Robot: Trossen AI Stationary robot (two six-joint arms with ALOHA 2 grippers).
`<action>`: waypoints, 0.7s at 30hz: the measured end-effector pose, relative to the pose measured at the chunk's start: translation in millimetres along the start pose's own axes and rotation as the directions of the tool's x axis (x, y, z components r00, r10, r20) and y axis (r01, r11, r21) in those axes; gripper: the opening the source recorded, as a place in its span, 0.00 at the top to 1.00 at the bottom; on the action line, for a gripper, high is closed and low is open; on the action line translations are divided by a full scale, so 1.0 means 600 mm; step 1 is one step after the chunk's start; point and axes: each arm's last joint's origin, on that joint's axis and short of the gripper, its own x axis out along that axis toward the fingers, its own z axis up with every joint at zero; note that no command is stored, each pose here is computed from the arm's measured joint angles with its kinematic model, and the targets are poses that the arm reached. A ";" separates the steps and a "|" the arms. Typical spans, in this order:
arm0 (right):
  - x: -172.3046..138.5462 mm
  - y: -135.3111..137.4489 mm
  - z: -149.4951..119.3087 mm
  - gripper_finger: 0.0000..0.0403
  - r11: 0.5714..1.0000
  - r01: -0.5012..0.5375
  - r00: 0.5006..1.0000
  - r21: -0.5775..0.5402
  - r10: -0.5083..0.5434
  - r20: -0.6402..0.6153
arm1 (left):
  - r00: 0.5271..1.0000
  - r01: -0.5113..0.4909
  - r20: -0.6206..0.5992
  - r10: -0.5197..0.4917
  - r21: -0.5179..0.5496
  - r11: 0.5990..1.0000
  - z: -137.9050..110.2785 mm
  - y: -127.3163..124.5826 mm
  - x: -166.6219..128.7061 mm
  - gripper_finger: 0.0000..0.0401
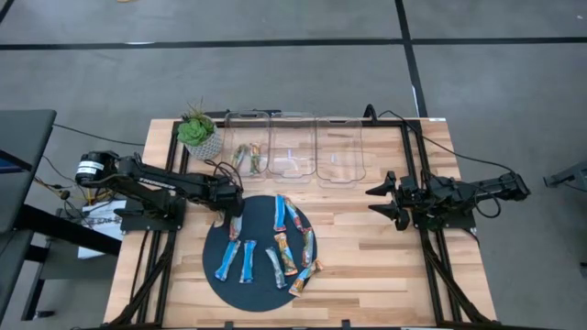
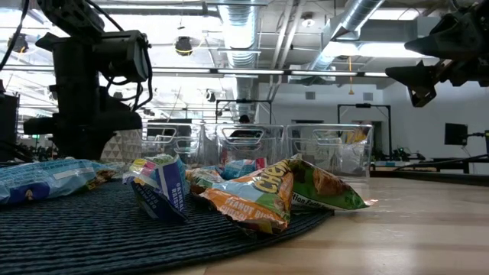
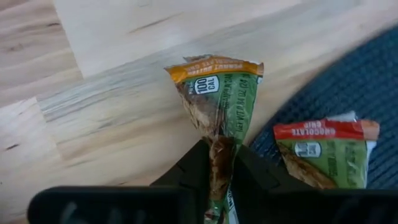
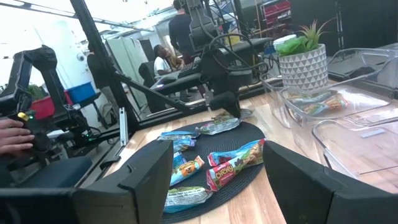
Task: Pick and place Granola Bars by type
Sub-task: Put the orange granola bar into the left transparent bin
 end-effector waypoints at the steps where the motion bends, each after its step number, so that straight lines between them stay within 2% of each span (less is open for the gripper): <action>1: 0.000 0.000 0.000 0.40 1.000 0.000 1.000 0.000 0.000 0.000 | 1.000 0.006 -0.007 -0.006 0.012 1.000 0.000 -0.001 -0.001 0.89; 9: 0.000 0.000 0.000 0.40 1.000 0.000 1.000 0.000 0.000 0.000 | 0.996 0.091 -0.017 -0.090 0.088 0.992 0.005 -0.025 -0.031 0.88; 21: 0.000 0.000 0.000 0.40 1.000 0.000 1.000 0.000 0.000 0.000 | 0.949 0.300 0.072 -0.306 0.078 0.951 0.016 -0.046 -0.114 0.89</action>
